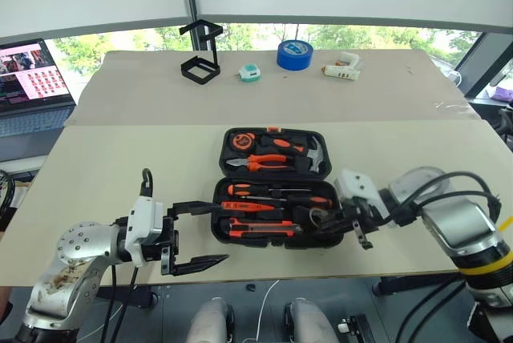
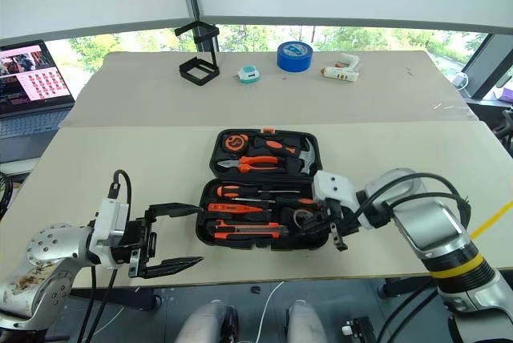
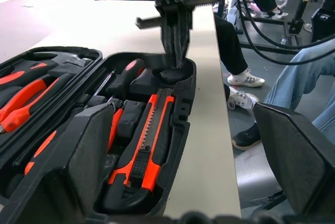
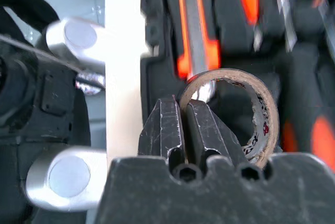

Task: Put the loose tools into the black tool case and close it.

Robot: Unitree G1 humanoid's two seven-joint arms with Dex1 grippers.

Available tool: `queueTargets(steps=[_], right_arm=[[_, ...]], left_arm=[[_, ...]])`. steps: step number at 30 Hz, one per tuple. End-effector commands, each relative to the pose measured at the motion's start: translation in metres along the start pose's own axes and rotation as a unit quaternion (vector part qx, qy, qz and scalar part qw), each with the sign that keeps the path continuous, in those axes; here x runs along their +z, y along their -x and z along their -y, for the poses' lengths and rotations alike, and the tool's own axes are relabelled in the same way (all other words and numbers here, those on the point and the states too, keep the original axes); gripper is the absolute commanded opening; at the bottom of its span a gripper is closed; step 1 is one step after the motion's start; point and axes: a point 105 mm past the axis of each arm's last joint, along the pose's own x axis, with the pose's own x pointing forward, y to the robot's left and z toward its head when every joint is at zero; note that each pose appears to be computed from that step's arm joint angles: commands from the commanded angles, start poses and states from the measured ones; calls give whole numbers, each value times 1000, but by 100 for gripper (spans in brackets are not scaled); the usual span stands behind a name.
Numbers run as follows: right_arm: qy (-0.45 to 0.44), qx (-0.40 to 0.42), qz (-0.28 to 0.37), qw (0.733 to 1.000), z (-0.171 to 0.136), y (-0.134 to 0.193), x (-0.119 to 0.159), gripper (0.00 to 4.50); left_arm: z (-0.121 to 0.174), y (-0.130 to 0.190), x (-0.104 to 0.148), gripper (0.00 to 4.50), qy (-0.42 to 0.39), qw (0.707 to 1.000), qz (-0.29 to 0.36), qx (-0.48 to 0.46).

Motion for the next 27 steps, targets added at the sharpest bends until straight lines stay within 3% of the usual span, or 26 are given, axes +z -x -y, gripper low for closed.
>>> queueTargets(steps=[1,8,13,20,25,26,27], right_arm=[[-3,-15,-18,1000,5,7,-4,6],[-36,46,-48,997,-12,-1,-11,6],[-25,21,-69,997,-5,-3,-14,6],[-14,44,-21,999,-9,23,5,233],[-41,21,19,999,1,52,7,233],[-60,-1,37,997,8,59,7,237],[-72,-26,51,996,16,64,5,237]], left_arm=[[1,-7,12,450,-18,1000,15,3],[1,-12,13,450,-3,1000,11,-1],[-4,-10,13,450,-5,1000,9,10],[-14,5,6,450,30,998,-24,43],[-32,21,4,450,41,995,-32,89],[-45,27,0,410,44,991,-43,122],[-56,32,-5,399,52,985,-59,154]])
